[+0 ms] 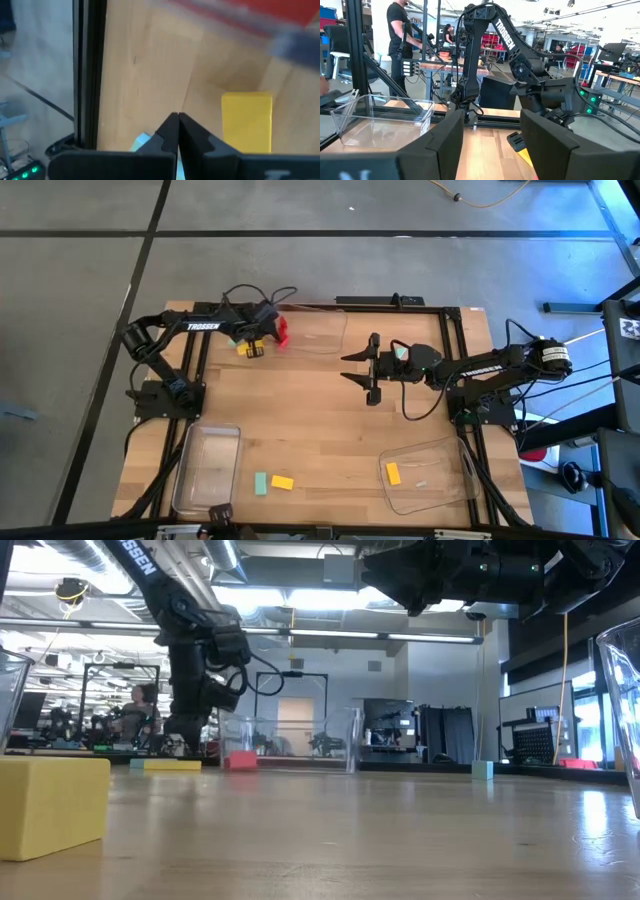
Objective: Sort & place blocks by color
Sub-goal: Put the top yellow block into the bottom left transparent bin
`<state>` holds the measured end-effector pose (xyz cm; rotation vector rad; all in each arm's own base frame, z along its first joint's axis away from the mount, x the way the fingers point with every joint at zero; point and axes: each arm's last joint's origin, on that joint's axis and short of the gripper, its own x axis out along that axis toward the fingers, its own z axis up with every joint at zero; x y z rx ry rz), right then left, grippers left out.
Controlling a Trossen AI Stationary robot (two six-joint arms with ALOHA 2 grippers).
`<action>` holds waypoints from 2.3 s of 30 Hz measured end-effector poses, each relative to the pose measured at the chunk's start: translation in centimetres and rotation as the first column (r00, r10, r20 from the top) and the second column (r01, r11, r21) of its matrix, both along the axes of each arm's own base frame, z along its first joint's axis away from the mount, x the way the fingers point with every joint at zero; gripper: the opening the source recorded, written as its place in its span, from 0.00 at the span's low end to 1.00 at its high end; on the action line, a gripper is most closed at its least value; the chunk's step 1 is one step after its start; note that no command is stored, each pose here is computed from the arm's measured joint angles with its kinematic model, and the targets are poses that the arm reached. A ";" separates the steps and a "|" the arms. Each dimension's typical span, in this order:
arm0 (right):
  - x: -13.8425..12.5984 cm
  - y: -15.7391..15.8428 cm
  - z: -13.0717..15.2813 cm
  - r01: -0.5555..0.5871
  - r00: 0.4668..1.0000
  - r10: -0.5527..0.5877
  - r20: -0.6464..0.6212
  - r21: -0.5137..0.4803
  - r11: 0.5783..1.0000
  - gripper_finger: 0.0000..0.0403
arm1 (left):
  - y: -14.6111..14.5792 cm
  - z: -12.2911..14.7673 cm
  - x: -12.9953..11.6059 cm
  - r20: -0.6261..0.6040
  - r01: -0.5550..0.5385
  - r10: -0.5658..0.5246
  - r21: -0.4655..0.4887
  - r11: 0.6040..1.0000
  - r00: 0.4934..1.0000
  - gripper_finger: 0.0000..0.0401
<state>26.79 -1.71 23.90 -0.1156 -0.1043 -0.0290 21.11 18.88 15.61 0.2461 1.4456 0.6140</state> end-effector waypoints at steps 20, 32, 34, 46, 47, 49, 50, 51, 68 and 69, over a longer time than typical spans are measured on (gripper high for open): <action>0.0 0.0 0.0 0.000 1.000 0.000 0.001 0.000 1.000 0.49 | -1.2 5.8 -1.2 0.223 -0.148 0.131 0.059 0.987 0.966 0.00; 0.0 0.0 0.0 -0.001 1.000 0.001 0.001 0.003 1.000 0.49 | -2.5 4.3 -2.5 0.358 -0.315 0.428 -0.332 0.889 0.830 0.00; 0.0 0.0 0.0 -0.001 1.000 0.001 0.001 0.003 1.000 0.49 | -2.5 3.9 -2.8 0.357 -0.329 0.449 -0.349 0.877 0.819 0.00; 0.0 0.0 0.0 -0.001 1.000 0.001 0.003 0.003 1.000 0.49 | -3.2 1.3 -4.4 0.265 -0.400 0.488 -0.323 0.858 0.832 0.00; 0.0 0.0 0.1 -0.001 1.000 0.001 0.004 0.003 1.000 0.49 | -3.2 1.2 -4.5 0.265 -0.406 0.490 -0.314 0.858 0.831 0.00; 0.0 0.0 0.1 -0.001 1.000 0.001 0.005 0.003 1.000 0.49 | -3.2 1.0 -4.5 0.270 -0.405 0.489 -0.312 0.859 0.829 0.00; 0.0 0.0 0.1 -0.001 1.000 0.001 0.005 0.003 1.000 0.49 | -3.3 0.9 -4.5 0.271 -0.405 0.489 -0.312 0.859 0.829 0.00; 0.0 0.0 0.1 0.000 1.000 0.000 0.005 0.003 1.000 0.49 | -3.3 0.8 -4.6 0.268 -0.409 0.491 -0.309 0.859 0.829 0.00; 0.0 0.0 0.1 -0.001 1.000 0.001 0.010 0.003 1.000 0.49 | -3.2 0.4 -4.8 0.277 -0.466 0.533 -0.274 0.841 0.799 0.00; 0.0 0.0 0.1 -0.001 1.000 0.001 0.010 0.002 1.000 0.49 | -3.2 0.4 -4.8 0.276 -0.467 0.534 -0.275 0.840 0.799 0.00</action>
